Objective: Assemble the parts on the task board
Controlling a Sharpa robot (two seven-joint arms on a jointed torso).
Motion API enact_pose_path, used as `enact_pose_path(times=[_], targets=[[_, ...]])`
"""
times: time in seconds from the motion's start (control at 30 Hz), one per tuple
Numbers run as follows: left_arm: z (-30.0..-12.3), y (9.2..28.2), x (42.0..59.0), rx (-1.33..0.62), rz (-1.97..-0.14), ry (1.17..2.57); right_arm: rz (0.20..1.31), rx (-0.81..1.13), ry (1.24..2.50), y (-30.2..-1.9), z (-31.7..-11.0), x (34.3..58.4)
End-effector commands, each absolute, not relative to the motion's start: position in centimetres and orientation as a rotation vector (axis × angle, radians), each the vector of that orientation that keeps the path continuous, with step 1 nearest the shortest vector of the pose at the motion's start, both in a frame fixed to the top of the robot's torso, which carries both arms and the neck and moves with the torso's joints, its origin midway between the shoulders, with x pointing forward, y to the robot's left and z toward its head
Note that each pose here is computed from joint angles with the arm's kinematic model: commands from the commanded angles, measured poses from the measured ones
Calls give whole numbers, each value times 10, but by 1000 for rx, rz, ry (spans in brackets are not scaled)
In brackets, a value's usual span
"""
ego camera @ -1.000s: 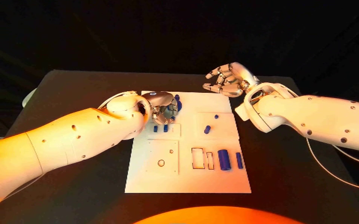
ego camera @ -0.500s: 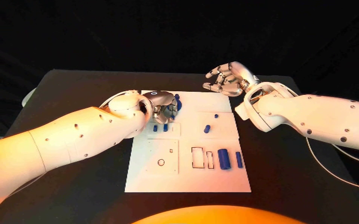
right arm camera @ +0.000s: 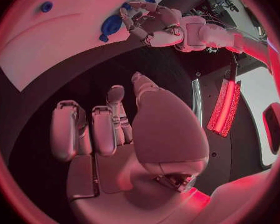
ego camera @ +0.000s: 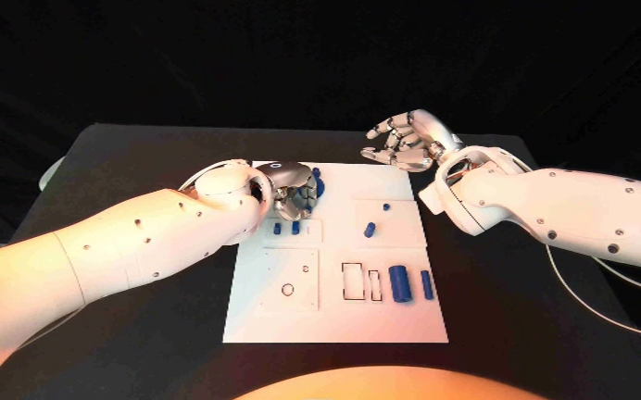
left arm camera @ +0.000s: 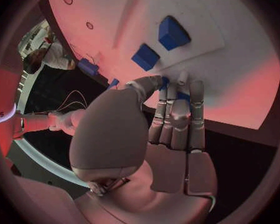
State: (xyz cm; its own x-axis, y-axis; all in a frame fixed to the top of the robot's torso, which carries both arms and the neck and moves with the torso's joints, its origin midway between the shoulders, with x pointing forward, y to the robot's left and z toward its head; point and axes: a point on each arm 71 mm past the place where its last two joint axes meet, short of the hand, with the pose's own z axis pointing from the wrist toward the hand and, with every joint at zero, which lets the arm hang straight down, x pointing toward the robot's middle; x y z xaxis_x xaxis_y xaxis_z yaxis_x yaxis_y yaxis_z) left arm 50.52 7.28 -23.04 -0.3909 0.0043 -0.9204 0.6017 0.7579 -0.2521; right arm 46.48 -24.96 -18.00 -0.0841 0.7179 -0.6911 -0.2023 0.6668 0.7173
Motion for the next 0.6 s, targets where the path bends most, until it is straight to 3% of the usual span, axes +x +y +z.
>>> enact_pose_path(times=[0.03, 0.6], targets=[[-232, 71, 504, 472, -712, 1889, 819, 442, 1460, -248, -179, 464], [-211, 96, 504, 315, -784, 1806, 820, 440, 1459, -248, -179, 465]])
